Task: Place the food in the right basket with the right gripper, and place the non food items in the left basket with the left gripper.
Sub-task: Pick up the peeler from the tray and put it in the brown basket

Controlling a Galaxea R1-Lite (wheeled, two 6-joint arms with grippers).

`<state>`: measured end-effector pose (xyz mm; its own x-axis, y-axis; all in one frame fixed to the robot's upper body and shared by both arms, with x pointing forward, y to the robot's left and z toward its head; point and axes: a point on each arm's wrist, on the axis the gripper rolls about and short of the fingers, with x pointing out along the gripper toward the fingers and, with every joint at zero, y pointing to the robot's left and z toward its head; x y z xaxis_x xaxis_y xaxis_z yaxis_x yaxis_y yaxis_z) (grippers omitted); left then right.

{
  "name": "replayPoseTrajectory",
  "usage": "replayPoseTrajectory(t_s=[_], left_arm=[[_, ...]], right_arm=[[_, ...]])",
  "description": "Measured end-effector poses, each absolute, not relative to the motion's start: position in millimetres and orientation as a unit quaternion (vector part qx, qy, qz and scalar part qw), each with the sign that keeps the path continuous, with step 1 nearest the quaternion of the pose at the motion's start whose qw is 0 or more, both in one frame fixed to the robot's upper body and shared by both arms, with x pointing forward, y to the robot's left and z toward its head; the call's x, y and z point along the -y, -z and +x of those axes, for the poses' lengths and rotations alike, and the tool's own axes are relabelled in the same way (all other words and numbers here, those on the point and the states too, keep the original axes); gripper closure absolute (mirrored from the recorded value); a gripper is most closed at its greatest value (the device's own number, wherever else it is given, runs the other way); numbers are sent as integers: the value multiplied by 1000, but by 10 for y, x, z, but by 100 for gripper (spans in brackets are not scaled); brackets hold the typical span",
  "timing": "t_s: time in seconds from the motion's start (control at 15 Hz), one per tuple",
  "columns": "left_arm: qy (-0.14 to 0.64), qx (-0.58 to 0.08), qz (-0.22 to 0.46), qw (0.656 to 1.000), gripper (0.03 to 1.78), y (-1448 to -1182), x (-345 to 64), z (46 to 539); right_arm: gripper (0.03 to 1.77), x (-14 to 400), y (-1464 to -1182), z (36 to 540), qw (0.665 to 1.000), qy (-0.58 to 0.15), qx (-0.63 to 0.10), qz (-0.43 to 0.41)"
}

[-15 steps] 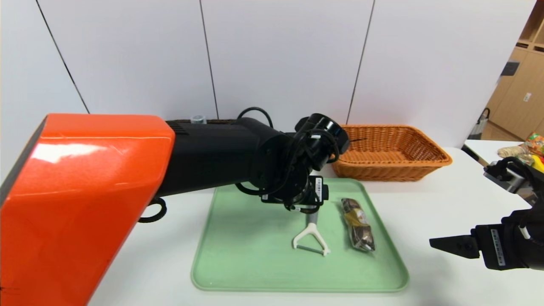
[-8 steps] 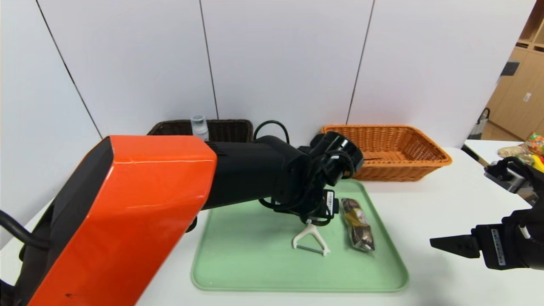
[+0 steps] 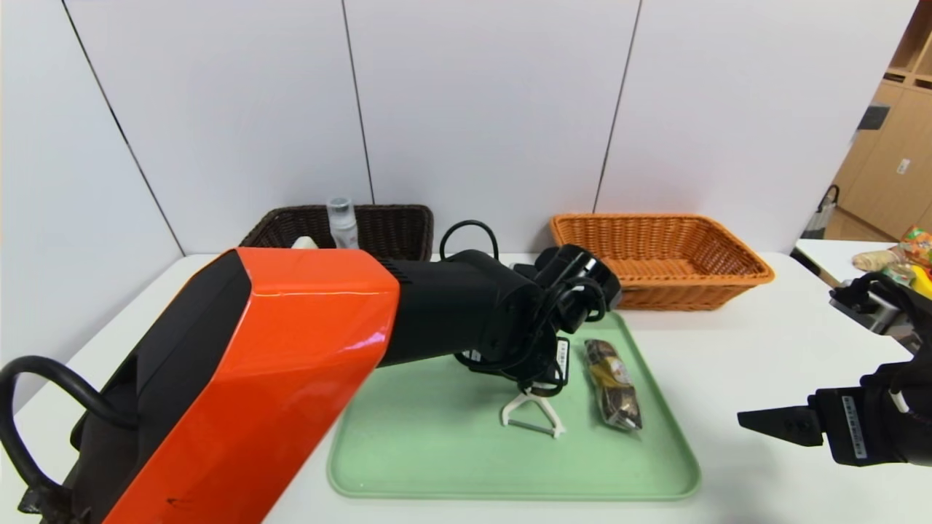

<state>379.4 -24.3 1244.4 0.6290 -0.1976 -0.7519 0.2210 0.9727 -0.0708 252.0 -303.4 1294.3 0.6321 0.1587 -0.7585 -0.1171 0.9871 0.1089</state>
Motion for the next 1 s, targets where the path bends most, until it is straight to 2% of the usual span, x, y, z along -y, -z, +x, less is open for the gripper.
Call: replayPoseTrajectory(t_s=[0.13,0.33,0.4,0.8,1.0], left_arm=[[116,-415,15,902,74,-12435,246,3796],[116,-417,15,901,104,-12429,246,3795],[117,-417,15,901,147,-12427,247,3795],[114,-417,13,901,151,-12477,214,3788],[104,-388,5,916,151,-12775,35,3837]], right_arm=[[4,3036,-12948,2515,904,-76,-421,25],[4,3036,-12952,2512,904,-76,-420,25],[4,3037,-12954,2511,904,-76,-419,25],[4,3038,-12962,2504,905,-77,-417,25],[4,3039,-12966,2500,906,-77,-416,25]])
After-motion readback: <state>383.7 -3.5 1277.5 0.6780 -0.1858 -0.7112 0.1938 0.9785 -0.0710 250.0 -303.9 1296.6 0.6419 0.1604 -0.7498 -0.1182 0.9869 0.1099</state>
